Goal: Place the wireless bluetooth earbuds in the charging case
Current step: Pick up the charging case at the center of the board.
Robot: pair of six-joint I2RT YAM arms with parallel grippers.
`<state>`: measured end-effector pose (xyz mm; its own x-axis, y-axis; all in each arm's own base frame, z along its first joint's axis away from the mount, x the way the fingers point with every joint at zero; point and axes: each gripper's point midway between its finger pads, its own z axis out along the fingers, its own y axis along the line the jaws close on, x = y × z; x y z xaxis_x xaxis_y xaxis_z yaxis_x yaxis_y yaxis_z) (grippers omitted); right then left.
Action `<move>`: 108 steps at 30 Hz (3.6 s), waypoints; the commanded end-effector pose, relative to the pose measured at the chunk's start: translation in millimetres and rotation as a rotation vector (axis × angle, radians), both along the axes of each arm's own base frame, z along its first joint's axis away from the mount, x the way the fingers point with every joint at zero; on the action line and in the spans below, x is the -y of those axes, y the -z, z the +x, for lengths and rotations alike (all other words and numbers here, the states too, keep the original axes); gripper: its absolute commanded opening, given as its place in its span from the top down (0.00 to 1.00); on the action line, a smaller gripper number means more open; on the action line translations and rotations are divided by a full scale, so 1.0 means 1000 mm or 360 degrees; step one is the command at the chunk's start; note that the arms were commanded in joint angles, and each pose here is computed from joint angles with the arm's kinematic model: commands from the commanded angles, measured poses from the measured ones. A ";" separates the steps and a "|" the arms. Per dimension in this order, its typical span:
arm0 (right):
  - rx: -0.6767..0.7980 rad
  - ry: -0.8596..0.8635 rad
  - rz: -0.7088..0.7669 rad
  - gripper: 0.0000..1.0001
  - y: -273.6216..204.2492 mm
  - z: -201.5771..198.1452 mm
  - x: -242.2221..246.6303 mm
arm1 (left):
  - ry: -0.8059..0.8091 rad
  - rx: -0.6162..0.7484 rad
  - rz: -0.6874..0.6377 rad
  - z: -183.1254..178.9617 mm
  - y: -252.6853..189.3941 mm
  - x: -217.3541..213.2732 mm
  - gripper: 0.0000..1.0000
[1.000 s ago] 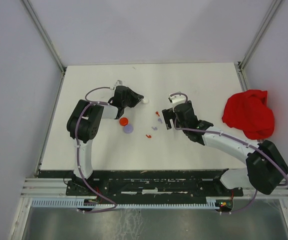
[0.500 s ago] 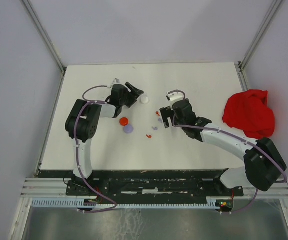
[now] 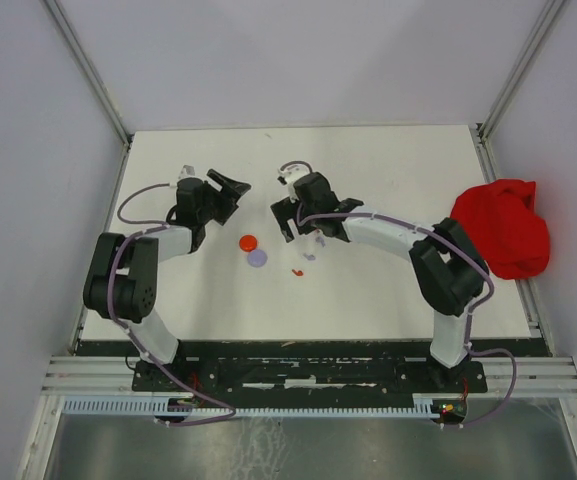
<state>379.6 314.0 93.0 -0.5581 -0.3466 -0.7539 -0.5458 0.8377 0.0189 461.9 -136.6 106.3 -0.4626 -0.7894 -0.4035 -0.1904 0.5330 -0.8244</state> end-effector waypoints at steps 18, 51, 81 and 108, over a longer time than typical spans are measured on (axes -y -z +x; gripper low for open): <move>-0.0093 -0.0198 -0.0103 0.01 0.046 0.002 -0.089 | -0.0178 0.0118 0.0191 -0.098 -0.030 -0.045 0.14; -0.0050 -0.0324 -0.0148 0.01 0.057 0.004 -0.143 | -0.0355 0.0012 0.0089 -0.128 -0.008 -0.089 0.13; -0.0143 -0.0404 -0.0089 0.25 0.071 -0.010 -0.167 | -0.0332 0.0001 0.0057 -0.129 -0.005 -0.088 0.13; -0.0026 -0.0347 -0.0081 0.51 0.061 -0.004 -0.157 | -0.0271 -0.0038 -0.0010 -0.118 -0.001 -0.081 0.08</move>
<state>376.3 474.8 21.8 -0.5028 -0.5122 -0.6963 -0.7192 0.6947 0.0083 329.5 -50.2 86.6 -0.3444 -0.8469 -0.4051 -0.3600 0.5176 -0.7762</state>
